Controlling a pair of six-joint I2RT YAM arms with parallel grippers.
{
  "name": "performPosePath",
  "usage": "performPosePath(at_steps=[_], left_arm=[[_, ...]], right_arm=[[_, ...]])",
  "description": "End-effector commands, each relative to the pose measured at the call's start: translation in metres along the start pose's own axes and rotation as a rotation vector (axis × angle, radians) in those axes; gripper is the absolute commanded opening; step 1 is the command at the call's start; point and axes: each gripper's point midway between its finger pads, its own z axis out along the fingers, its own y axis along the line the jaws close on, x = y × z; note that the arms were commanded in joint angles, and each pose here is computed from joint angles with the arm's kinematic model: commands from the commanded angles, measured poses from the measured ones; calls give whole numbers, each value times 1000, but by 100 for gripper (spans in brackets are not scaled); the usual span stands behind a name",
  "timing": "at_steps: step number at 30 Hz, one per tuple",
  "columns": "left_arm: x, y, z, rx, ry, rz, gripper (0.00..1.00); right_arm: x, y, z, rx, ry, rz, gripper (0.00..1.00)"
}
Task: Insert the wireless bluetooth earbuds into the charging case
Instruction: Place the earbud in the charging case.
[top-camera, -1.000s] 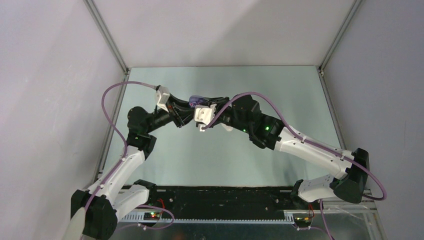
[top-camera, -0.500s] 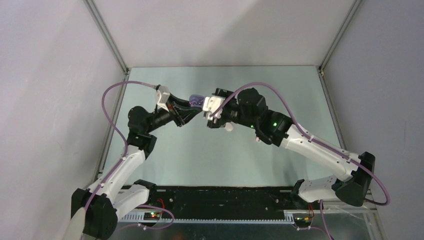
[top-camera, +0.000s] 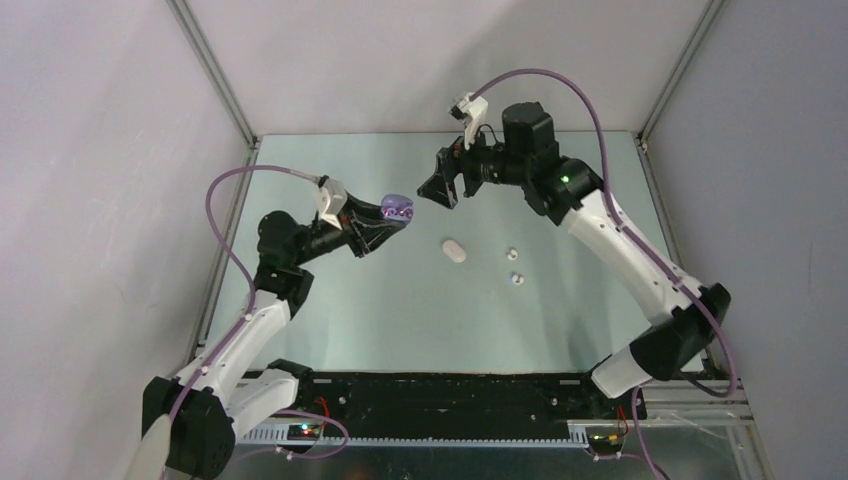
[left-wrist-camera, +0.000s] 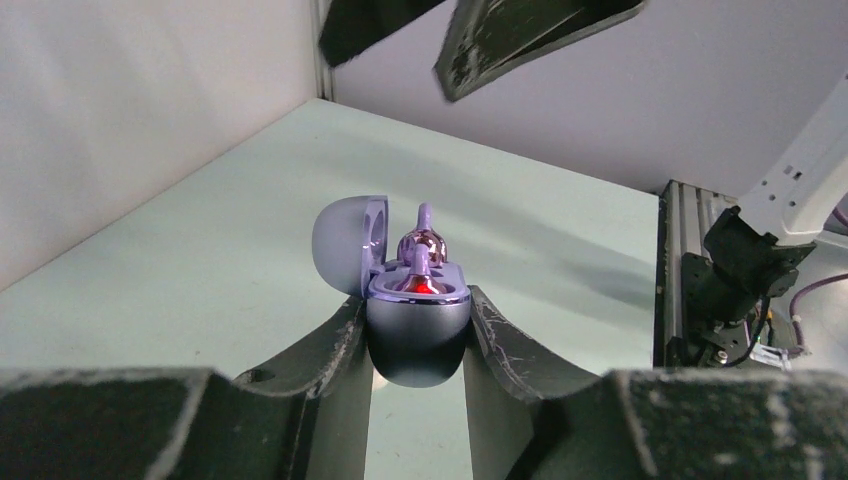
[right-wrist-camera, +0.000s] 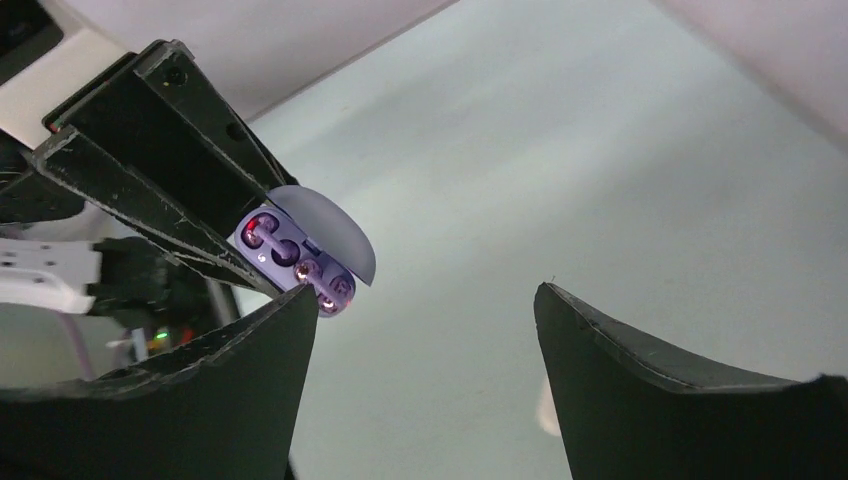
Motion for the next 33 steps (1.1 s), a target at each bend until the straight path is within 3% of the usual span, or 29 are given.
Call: performPosePath(at_steps=[1,8,17,33], left_arm=[[-23,-8,2,38,-29,107,0],[-23,-8,0,27,-14,117,0],[-23,-9,0,30,-14,116,0],[-24,-11,0,43,-15,129,0]], right_arm=[[11,35,10,-240,93,220,84],[13,38,19,-294,100,227,85],[18,34,26,-289,114,255,78],[35,19,39,-191,157,255,70]])
